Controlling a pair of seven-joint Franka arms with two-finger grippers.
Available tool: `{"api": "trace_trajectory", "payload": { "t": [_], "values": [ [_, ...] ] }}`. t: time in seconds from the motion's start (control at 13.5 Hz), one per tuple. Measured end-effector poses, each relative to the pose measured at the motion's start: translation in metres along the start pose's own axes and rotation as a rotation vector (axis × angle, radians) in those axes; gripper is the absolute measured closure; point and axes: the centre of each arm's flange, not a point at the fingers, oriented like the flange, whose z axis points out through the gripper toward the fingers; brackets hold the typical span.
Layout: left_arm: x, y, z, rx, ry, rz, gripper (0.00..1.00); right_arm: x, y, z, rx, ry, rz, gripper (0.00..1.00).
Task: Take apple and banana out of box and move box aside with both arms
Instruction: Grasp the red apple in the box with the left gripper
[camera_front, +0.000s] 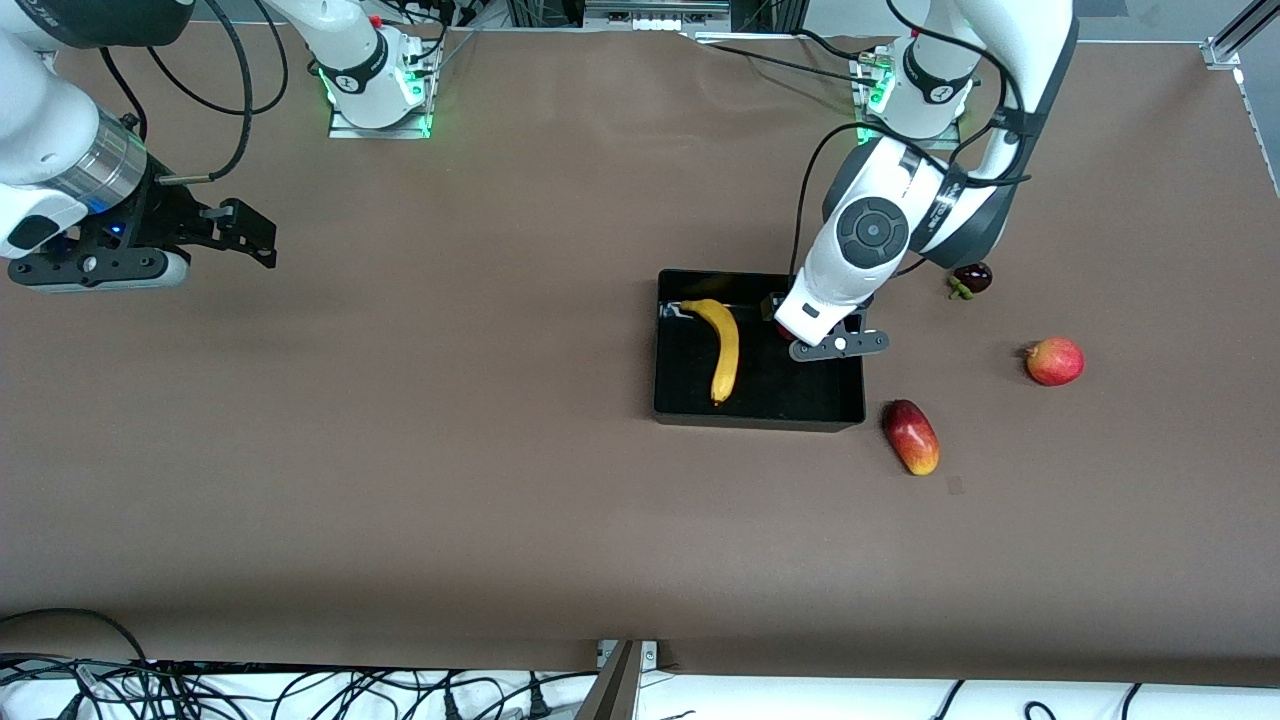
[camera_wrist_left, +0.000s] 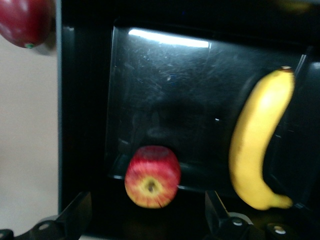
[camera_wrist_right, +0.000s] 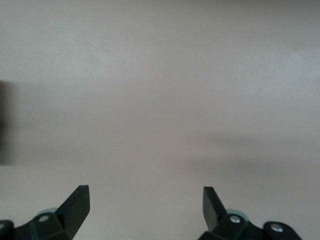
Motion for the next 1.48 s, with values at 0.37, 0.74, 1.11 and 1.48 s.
{"api": "trace_trajectory", "payload": {
  "t": [0.37,0.74,1.11,1.48],
  "values": [
    [-0.016,-0.008,0.041,-0.015,0.044,0.016,0.0,0.0,0.0,0.0,0.0,0.0,0.0,0.0],
    [-0.018,-0.005,0.074,0.003,0.062,0.057,0.0,0.0,0.0,0.0,0.0,0.0,0.0,0.0],
    [-0.016,-0.003,0.074,0.005,0.067,0.064,0.33,0.0,0.0,0.0,0.0,0.0,0.0,0.0],
    [0.006,0.009,-0.025,0.097,-0.038,0.049,0.33,0.0,0.0,0.0,-0.001,0.0,0.0,0.0]
  ]
}}
